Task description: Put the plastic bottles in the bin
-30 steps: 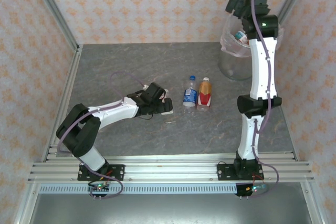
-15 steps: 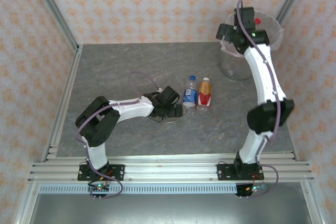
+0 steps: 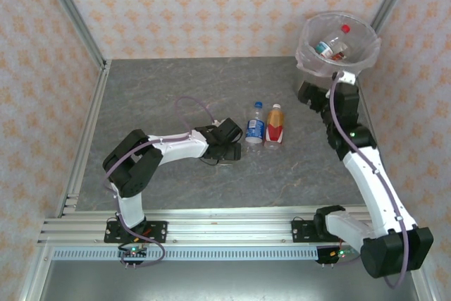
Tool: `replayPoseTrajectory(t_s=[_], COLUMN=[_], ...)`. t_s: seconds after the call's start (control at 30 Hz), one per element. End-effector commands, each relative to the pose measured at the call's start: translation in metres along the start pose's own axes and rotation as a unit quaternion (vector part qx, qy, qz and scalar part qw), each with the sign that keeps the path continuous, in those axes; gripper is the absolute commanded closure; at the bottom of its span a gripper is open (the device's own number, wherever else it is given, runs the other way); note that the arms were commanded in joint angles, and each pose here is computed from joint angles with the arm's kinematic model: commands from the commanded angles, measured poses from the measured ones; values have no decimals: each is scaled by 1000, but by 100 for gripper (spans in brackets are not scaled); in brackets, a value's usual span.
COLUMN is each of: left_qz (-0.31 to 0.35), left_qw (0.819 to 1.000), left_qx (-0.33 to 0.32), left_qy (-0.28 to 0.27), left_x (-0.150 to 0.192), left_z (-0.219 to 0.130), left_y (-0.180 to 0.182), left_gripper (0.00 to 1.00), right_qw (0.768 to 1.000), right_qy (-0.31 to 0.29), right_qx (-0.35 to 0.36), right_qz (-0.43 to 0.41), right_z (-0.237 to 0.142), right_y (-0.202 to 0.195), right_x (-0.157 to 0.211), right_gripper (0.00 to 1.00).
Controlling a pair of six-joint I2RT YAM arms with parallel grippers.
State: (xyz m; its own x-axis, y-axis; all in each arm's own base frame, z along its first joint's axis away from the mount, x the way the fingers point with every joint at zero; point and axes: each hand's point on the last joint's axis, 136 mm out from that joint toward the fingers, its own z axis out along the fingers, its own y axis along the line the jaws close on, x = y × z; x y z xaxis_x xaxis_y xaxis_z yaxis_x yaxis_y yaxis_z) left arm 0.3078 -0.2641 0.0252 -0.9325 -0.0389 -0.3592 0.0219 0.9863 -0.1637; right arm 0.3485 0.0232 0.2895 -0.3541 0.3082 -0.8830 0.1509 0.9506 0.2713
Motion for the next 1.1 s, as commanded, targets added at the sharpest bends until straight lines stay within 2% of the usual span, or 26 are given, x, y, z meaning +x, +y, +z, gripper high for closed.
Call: replayPoseTrajectory(t_s=[0.0, 0.27, 0.57, 0.77, 0.93, 1.07], left_qz=[13, 49, 91, 124, 157, 191], left_qw=[999, 996, 982, 966, 950, 937], left_qx=[-37, -1, 64, 114, 154, 167], left_qy=[-24, -79, -151, -196, -222, -240], left_x=[-5, -22, -39, -48, -52, -54], left_z=[-10, -36, -75, -104, -123, -134], left_y=[14, 7, -8, -22, -41, -56], left_gripper=[21, 39, 41, 42, 43, 43], right_qw=[997, 990, 977, 959, 927, 901], right_qy=[-42, -21, -25, 61, 137, 165], right_qx=[-39, -93, -122, -158, -222, -283], right_qz=[59, 100, 171, 229, 269, 283], right_z=[-15, -13, -3, 6, 8, -2], right_y=[5, 6, 8, 29, 59, 84], right_x=[-1, 47, 68, 89, 101, 94], right_gripper=[1, 1, 1, 1, 1, 0])
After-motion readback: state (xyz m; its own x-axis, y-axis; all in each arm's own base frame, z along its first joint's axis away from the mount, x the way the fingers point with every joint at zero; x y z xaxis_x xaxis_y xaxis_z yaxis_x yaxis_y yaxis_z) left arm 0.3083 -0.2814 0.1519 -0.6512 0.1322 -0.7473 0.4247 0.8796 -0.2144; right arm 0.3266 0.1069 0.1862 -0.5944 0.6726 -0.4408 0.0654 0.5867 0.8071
